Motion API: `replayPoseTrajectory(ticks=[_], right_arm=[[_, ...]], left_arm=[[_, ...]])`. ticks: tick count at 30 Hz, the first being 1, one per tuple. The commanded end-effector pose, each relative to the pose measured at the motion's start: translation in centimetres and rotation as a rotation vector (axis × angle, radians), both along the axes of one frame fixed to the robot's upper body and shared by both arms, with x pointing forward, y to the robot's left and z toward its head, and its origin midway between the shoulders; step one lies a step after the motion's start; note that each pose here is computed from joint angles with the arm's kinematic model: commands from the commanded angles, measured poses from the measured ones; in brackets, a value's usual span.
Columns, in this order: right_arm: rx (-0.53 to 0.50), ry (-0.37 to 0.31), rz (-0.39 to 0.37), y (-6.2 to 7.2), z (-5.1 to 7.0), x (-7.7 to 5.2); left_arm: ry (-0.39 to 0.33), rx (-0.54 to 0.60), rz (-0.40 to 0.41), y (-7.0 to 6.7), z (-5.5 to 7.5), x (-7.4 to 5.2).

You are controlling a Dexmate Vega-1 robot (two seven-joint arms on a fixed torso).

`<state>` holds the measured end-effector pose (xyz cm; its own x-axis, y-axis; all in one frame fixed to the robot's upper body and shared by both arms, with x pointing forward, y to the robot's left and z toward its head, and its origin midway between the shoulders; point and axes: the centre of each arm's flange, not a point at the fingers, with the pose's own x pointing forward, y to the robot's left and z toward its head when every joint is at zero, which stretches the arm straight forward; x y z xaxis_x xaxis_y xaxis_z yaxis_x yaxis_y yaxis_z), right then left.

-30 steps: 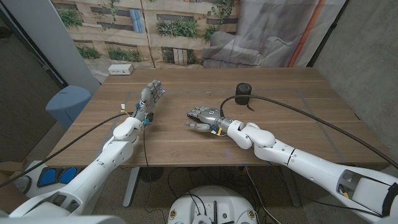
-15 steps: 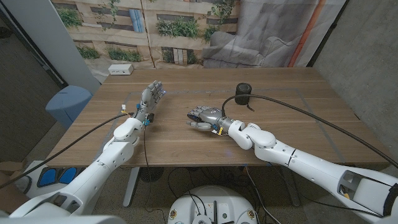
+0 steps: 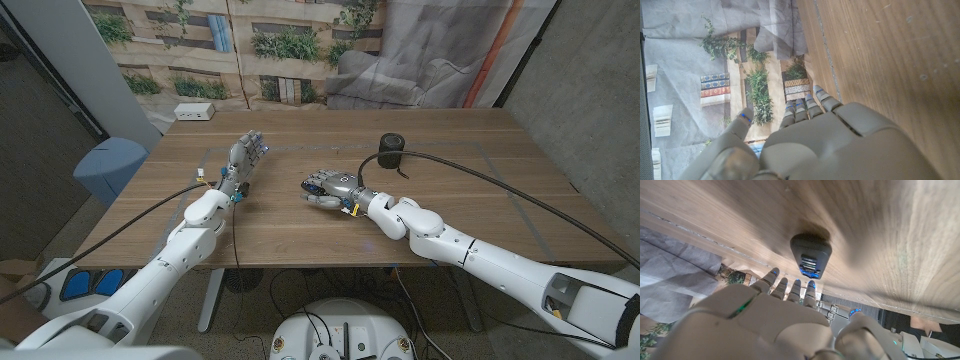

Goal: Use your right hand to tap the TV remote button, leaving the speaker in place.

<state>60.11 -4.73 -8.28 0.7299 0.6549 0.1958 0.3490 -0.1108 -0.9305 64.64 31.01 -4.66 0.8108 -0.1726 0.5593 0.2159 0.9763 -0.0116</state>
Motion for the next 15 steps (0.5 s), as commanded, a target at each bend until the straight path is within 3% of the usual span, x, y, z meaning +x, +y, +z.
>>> replayPoseTrajectory(ticks=[1, 15], right_arm=[[-0.010, 0.007, -0.014, -0.29, -0.06, 0.16], [-0.013, 0.016, -0.033, -0.43, -0.57, 0.58]], left_arm=[[0.004, -0.003, -0.009, -0.50, -0.11, 0.17], [0.000, -0.024, -0.018, -0.47, -0.27, 0.15]])
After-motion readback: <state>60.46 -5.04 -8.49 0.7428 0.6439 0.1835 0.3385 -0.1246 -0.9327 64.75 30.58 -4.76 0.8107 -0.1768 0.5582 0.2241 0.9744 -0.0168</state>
